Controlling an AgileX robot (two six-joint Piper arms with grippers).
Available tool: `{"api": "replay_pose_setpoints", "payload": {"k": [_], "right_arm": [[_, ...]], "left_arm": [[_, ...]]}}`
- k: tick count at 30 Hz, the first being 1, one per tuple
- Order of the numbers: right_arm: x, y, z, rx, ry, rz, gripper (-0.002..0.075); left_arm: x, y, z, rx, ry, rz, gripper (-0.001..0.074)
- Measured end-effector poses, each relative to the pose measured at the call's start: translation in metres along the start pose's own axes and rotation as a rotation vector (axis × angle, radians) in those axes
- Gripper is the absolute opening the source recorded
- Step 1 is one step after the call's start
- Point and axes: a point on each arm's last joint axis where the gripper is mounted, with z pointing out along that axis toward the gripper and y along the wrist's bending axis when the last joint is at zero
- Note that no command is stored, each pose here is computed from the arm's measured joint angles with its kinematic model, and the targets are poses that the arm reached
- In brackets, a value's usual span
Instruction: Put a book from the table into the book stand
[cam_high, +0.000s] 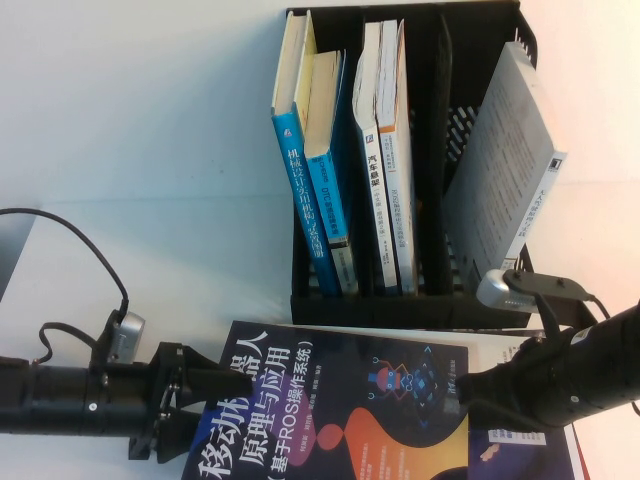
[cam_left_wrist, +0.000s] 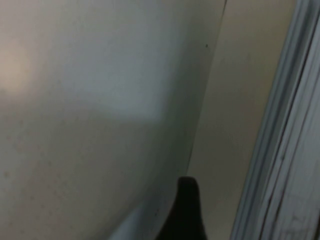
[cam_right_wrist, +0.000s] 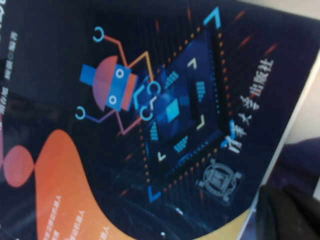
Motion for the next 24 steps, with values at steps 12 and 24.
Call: {"api": "replay_pose_setpoints", "payload": {"k": [12,24], "right_arm": [[0.0,0.0,0.0,-0.001,0.002,-0.017,-0.0003],[0.001,0.005,-0.012,-0.015,-0.016,-0.089,-0.0003]], "left_arm": [[-0.004,-0.003,0.0,0.014,-0.002,0.03,0.0419],[-0.005,-0.005,-0.001,0.014,0.022,0.077,0.0121]]}}
